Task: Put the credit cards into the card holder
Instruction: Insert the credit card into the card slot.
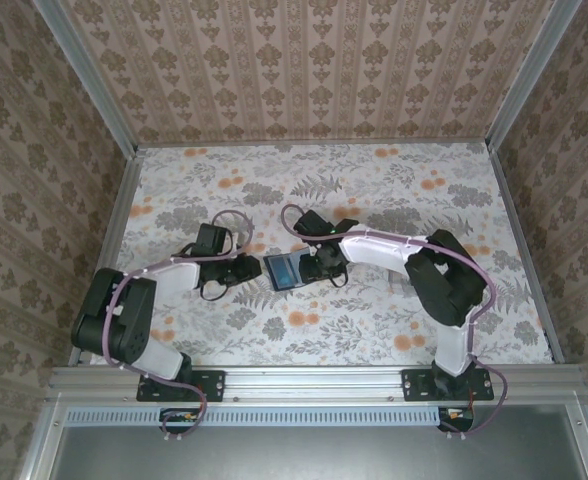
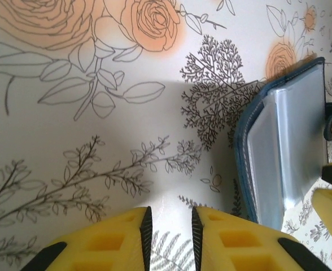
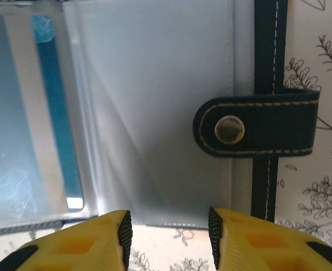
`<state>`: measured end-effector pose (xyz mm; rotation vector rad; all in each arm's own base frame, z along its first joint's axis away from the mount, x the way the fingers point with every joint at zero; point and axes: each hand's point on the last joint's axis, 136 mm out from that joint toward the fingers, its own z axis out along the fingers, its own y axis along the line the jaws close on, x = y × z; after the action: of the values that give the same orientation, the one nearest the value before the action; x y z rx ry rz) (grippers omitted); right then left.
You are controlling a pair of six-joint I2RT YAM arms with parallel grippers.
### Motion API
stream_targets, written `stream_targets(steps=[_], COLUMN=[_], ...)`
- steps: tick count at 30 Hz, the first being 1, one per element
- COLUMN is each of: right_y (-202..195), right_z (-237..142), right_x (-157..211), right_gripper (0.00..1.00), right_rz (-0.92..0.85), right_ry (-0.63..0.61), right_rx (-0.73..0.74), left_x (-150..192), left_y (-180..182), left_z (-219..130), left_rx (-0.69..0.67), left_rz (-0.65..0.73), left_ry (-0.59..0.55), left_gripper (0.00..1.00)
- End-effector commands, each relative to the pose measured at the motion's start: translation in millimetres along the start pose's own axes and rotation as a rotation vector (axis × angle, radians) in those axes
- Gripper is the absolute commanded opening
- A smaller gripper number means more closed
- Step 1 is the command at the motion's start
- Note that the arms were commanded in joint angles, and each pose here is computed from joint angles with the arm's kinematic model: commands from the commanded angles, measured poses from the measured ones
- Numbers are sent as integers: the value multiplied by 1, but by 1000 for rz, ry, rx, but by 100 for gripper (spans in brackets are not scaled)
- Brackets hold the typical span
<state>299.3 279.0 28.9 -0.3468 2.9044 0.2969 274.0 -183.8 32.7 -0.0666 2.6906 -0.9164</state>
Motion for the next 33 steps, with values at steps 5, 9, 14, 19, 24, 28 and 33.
stream_targets(steps=[5,9,14,19,24,28,33], right_y=[-5,-4,20,58,93,125,143], right_z=[10,14,14,1,-13,-40,-72], right_x=[-16,-10,-7,-13,-17,-19,-11], right_gripper=[49,50,48,45,44,43,44], right_rz=[-8,-7,-38,-62,-70,-104,-192], right_ry=[-32,-7,-5,-56,-59,-70,-96], right_rx=[57,62,-58,-276,-510,-721,-859], left_x=[3,0,-2,2,5,4,3], left_y=[-8,-15,-22,-17,-14,-9,-3], left_z=[-6,-5,0,7,16,16,14], left_rx=[31,54,78,59,73,58,32], left_rz=[-4,-8,-3,-8,-49,-70,-74], left_ry=[-7,4,2,15,28,15,8], left_gripper=[28,29,28,27,24,24,24])
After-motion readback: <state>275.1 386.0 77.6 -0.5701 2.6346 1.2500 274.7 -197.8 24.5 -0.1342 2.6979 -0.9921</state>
